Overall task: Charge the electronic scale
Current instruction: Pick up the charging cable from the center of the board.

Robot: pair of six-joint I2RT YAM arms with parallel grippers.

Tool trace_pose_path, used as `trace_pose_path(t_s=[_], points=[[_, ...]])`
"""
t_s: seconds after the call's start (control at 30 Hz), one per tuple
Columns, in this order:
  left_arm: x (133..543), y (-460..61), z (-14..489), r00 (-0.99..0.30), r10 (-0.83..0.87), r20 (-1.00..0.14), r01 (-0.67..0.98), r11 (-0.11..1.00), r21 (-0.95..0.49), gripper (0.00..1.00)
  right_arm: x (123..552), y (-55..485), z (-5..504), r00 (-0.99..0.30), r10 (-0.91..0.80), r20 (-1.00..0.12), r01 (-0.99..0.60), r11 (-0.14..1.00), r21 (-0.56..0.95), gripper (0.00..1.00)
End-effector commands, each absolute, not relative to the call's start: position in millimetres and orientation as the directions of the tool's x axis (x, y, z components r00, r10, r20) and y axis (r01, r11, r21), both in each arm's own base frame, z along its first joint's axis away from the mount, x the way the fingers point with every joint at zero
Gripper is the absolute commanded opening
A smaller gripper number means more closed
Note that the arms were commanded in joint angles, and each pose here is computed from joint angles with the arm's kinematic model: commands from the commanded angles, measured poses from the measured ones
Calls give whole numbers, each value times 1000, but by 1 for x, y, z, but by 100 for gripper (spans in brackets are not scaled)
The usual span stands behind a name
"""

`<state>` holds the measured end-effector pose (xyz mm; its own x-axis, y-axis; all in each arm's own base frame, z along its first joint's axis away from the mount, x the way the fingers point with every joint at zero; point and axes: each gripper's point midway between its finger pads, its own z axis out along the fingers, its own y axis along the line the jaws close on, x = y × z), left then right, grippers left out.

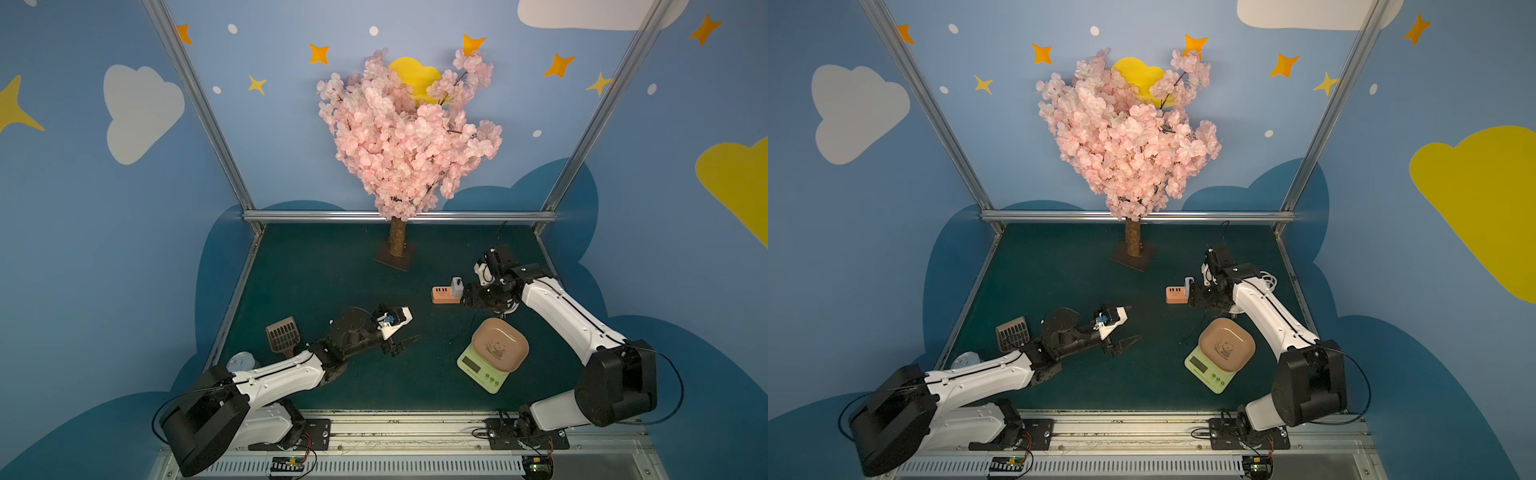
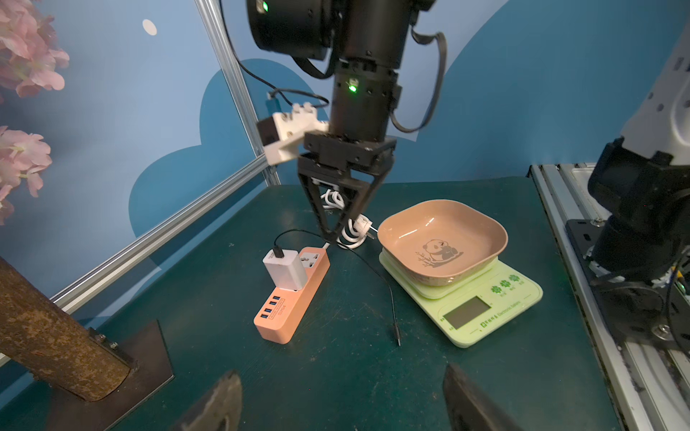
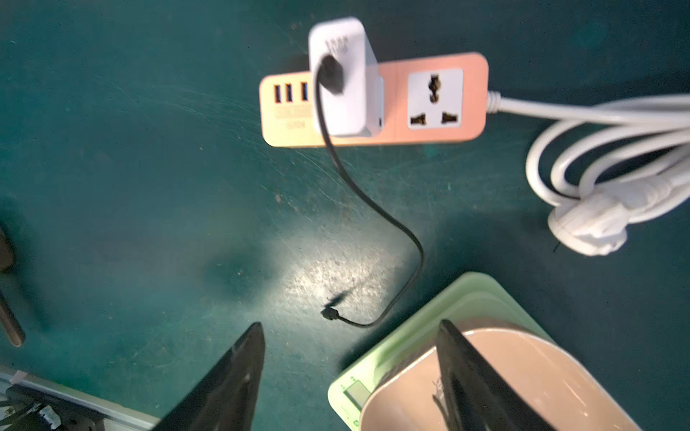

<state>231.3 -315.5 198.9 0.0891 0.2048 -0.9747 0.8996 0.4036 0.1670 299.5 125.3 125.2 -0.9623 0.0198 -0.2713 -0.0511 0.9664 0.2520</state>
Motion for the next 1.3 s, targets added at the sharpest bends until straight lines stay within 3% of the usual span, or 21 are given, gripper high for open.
trace_pose_path(t_s=[0.0, 0.17, 0.47, 0.57, 0.73, 0.8, 0.87, 1.03, 1.27], points=[[242, -327, 210, -5, 133, -991, 892, 448, 56, 81, 297, 119, 120, -957, 82, -278, -6, 953, 302, 70], [242, -359, 199, -94, 128, -987, 908, 418, -32, 80, 303, 132, 113, -949, 69, -308, -56, 923, 380, 69], [235, -399, 193, -137, 89, -987, 927, 363, -96, 79, 318, 129, 75, -962, 38, -269, -54, 944, 326, 60], [240, -404, 189, -157, 88, -984, 919, 377, -113, 78, 322, 133, 68, -966, 41, -257, -51, 938, 342, 51], [252, -406, 176, -202, 94, -975, 890, 434, -143, 76, 326, 143, 70, -966, 49, -252, -57, 916, 397, 15], [254, -409, 164, -226, 117, -967, 887, 434, -155, 74, 329, 150, 76, -965, 62, -256, -58, 898, 436, 6], [241, -414, 150, -250, 152, -956, 928, 318, -192, 74, 332, 154, 84, -963, 77, -260, -53, 886, 461, 5], [276, -393, 110, -425, 124, -896, 878, 299, -375, 53, 336, 157, 98, -959, 92, -267, -49, 878, 476, 4], [288, -386, 67, -439, 194, -877, 866, 351, -356, 56, 338, 157, 97, -962, 112, -250, -26, 870, 493, 4]])
